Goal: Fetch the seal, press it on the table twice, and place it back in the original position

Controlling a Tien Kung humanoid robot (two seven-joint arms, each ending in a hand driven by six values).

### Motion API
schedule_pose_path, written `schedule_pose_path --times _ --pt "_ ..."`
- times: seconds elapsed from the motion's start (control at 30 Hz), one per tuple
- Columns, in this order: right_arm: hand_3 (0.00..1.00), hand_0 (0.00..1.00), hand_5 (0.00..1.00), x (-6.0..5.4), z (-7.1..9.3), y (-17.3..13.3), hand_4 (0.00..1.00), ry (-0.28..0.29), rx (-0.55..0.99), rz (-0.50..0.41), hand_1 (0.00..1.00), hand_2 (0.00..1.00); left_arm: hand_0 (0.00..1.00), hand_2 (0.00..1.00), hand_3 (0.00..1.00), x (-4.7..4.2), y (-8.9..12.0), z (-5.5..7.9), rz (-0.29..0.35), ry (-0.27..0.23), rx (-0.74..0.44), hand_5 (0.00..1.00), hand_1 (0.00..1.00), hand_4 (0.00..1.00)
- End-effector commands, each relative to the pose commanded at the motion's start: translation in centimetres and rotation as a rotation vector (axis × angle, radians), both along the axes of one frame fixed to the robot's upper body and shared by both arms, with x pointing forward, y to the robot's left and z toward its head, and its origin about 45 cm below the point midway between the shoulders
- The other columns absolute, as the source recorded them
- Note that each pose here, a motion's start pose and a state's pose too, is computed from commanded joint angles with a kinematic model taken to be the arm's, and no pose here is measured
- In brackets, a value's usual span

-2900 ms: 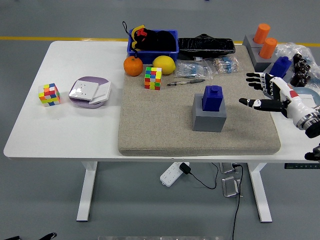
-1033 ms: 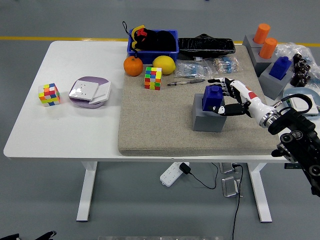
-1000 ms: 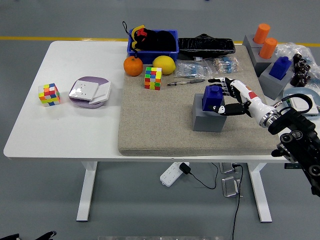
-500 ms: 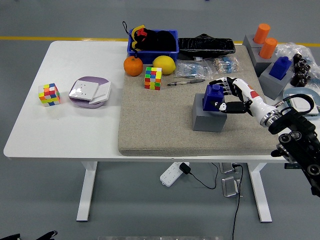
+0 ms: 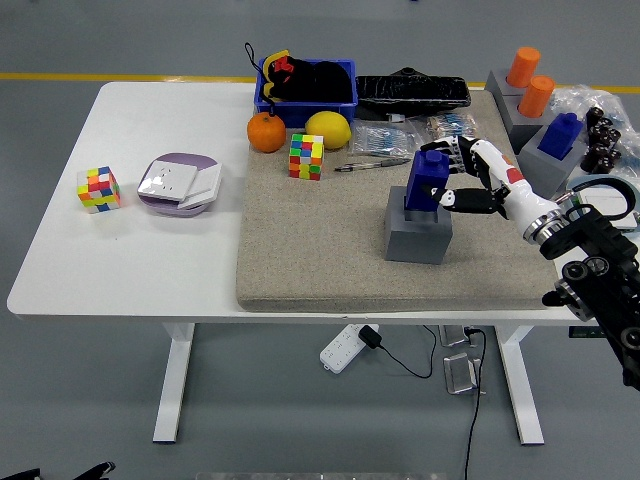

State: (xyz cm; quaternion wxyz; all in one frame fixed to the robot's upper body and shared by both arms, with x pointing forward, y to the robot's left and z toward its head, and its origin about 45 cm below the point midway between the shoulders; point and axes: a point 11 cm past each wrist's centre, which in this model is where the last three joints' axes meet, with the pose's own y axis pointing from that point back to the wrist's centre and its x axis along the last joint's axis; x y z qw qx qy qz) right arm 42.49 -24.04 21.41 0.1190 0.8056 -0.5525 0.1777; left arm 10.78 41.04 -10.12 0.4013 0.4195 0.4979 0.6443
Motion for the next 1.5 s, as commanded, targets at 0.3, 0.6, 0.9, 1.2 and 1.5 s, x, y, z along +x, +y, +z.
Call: schedule_pose_path --times 0.3,0.6,0.9,1.2,1.5 --pt "0.507 0.593 0.002 -0.4 2.3 -3.1 0.677 -0.071 -0.002 -0.063 0.470 0.471 0.812 0.761 0.798 -0.15 0.0 0.0 0.006 0.000 0.000 0.431 0.784 0.678" --pt "0.504 0.594 0.002 -1.2 0.4 -8.9 0.679 -0.031 -0.053 -0.204 0.469 0.470 0.812 0.760 0.798 -0.19 -0.2 -0.1 0.008 0.000 -0.005 0.430 0.784 0.679" --pt "0.502 0.591 0.002 -2.6 -4.1 -9.8 0.680 0.074 -0.072 -0.245 0.467 0.469 0.812 0.761 0.798 0.04 -0.3 -0.1 0.004 -0.007 -0.007 0.426 0.784 0.679" --pt "0.502 0.590 0.002 -3.6 -7.3 -8.6 0.680 0.150 -0.075 -0.233 0.466 0.467 0.812 0.760 0.798 -0.27 -0.4 -0.2 0.003 0.001 -0.009 0.424 0.784 0.679" --pt "0.499 0.588 0.002 -3.9 -8.1 -8.1 0.680 0.170 -0.076 -0.225 0.465 0.464 0.812 0.762 0.797 -0.28 -0.4 -0.2 0.001 0.002 -0.010 0.426 0.784 0.681"
